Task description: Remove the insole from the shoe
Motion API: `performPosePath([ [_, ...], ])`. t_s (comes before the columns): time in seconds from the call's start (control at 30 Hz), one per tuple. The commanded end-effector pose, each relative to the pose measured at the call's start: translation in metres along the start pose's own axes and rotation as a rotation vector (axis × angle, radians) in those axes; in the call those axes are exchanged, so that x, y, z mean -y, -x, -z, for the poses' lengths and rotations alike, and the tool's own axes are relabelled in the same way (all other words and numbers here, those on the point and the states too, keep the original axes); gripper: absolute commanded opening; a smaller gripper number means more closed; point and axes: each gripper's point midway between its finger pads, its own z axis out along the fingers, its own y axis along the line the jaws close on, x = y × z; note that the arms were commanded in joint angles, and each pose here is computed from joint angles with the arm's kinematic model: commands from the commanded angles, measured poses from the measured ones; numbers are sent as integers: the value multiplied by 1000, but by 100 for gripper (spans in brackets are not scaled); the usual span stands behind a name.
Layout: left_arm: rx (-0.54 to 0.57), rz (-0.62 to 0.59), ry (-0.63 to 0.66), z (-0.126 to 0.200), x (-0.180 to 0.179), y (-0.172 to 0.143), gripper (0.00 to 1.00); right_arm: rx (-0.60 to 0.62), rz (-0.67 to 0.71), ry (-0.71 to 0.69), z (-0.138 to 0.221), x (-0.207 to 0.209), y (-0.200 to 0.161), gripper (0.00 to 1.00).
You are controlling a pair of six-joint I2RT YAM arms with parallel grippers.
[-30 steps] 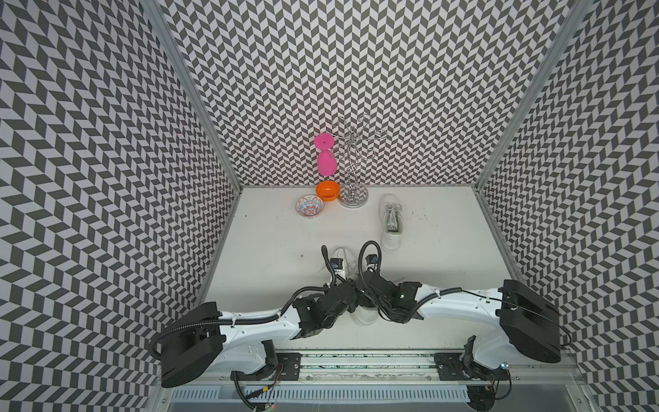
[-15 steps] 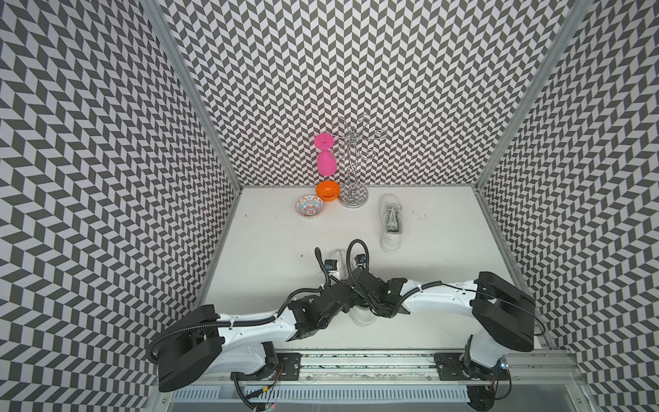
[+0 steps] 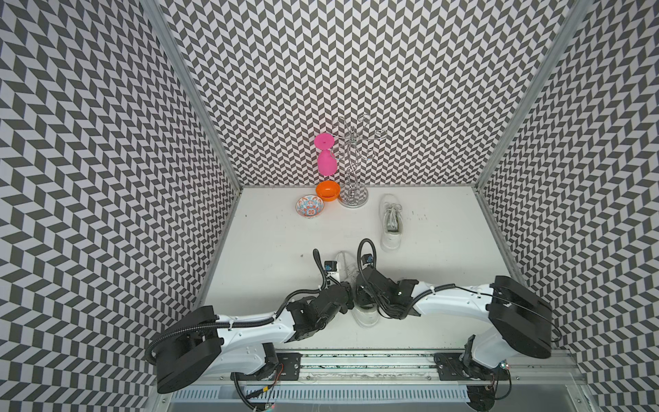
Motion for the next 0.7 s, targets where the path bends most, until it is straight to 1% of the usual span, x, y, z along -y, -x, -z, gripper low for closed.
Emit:
performPosePath([
  [0.0,25,6,-6,0,4,7,0,109,-53,-42,20,23,27,0],
  [0.1,13,-7,2,-3,5,5,0,159,-87,28,35,14,38,0],
  [0.2,4,-24,11,-5,6,3,0,187,-107,70,43,10,43,0],
  [0.37,4,-45,33,-6,5,3,0,178,-111,81,44,11,40,0],
  [0.43,5,-50,42,-7,4,3,0,174,-114,109,45,7,38,0],
  [0.57,-14,-71,90,-11,-3,-3,0,195,-131,203,55,-5,41,0],
  [0.67,-20,-82,116,-13,-7,-5,0,241,-131,260,71,-13,52,0],
])
